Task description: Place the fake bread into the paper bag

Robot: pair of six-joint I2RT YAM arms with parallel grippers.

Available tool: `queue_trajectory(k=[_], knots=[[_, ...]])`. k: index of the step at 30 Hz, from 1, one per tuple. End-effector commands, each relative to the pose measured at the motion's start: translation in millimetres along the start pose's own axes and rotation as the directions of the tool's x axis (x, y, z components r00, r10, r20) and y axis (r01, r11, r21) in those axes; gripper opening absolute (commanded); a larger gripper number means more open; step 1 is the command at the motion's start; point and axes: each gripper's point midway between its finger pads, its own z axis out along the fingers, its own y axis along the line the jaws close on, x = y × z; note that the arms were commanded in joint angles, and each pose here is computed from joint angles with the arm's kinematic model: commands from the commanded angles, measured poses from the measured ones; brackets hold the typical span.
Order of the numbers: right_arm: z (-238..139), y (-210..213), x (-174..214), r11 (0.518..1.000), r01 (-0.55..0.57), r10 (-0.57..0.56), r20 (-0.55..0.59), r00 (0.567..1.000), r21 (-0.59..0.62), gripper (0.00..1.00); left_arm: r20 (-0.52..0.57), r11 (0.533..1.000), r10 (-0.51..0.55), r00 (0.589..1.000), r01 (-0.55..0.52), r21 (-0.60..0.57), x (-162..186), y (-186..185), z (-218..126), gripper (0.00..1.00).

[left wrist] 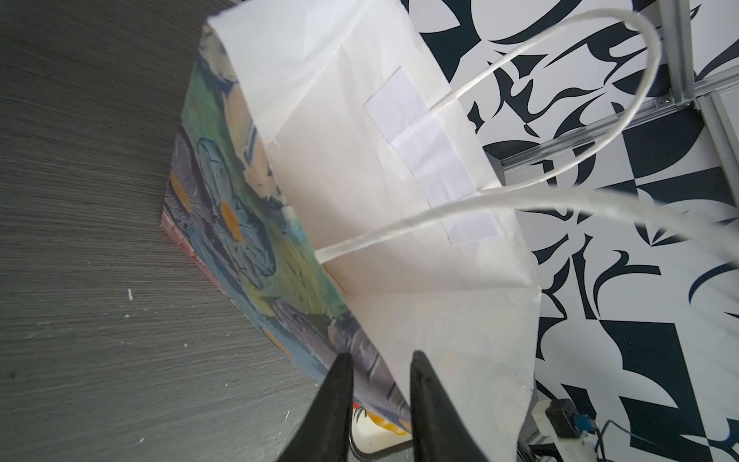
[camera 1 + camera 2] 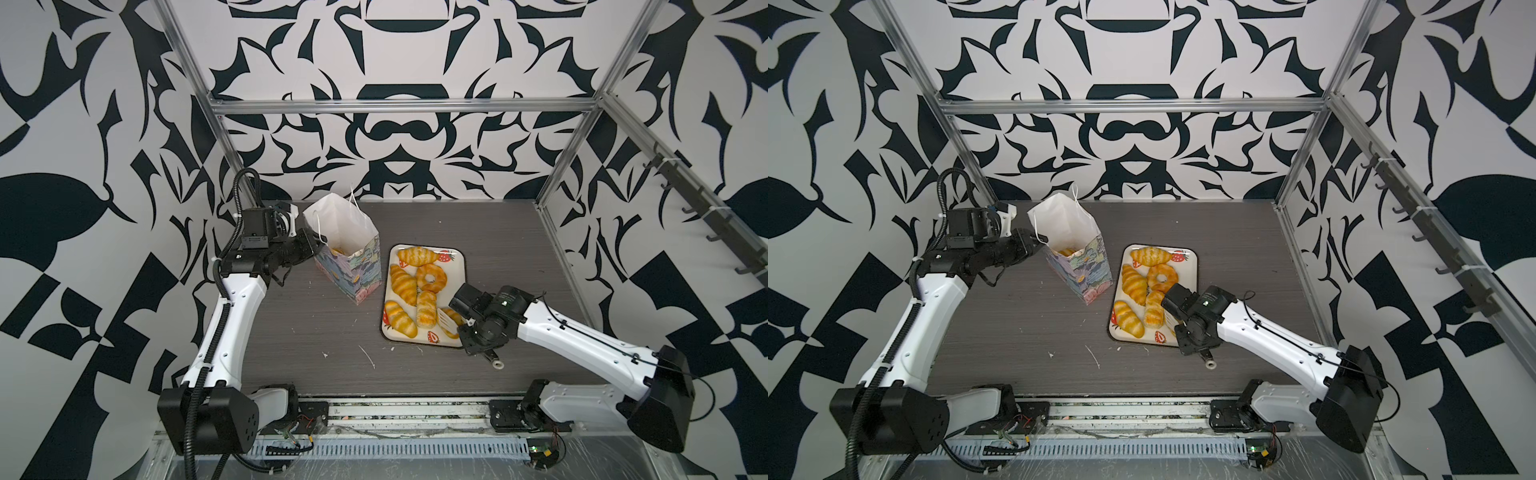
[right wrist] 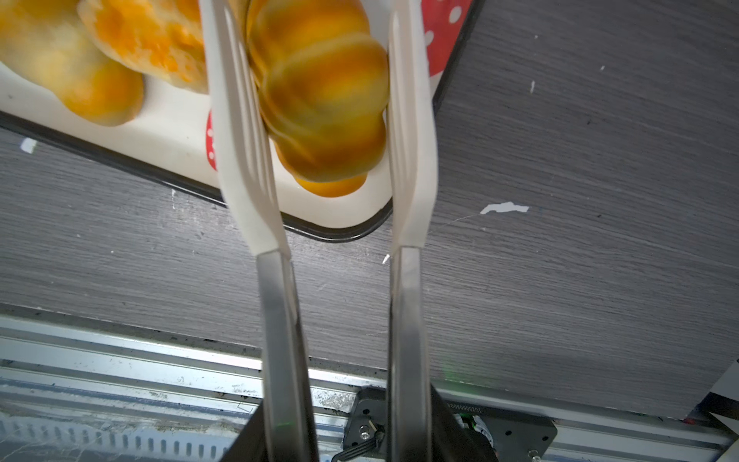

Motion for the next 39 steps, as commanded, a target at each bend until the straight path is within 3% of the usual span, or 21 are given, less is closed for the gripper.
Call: queue_trajectory(k=[1, 28, 39], knots=[[-15.6, -3.6, -10.0, 1.0, -0.026, 0.026, 0.06, 0.998, 0.007, 0.47, 0.012, 1.0, 0.019, 1.0, -0.019, 0.004, -1.8, -5.3, -5.7, 0.29], [-54.7, 10.8, -53.4, 1.0, -0.009, 0.011, 0.186, 0.982, -0.012, 0.46, 0.015, 1.0, 0.026, 1.0, -0.026, 0.0, -1.3, -5.6, -7.8, 0.28], [-90.0, 16.8, -86.6, 1.0, 0.004, 0.0, 0.3, 0.954, -0.01, 0.46, 0.013, 1.0, 0.029, 0.999, -0.029, 0.004, -0.1, -6.2, -8.8, 0.28]])
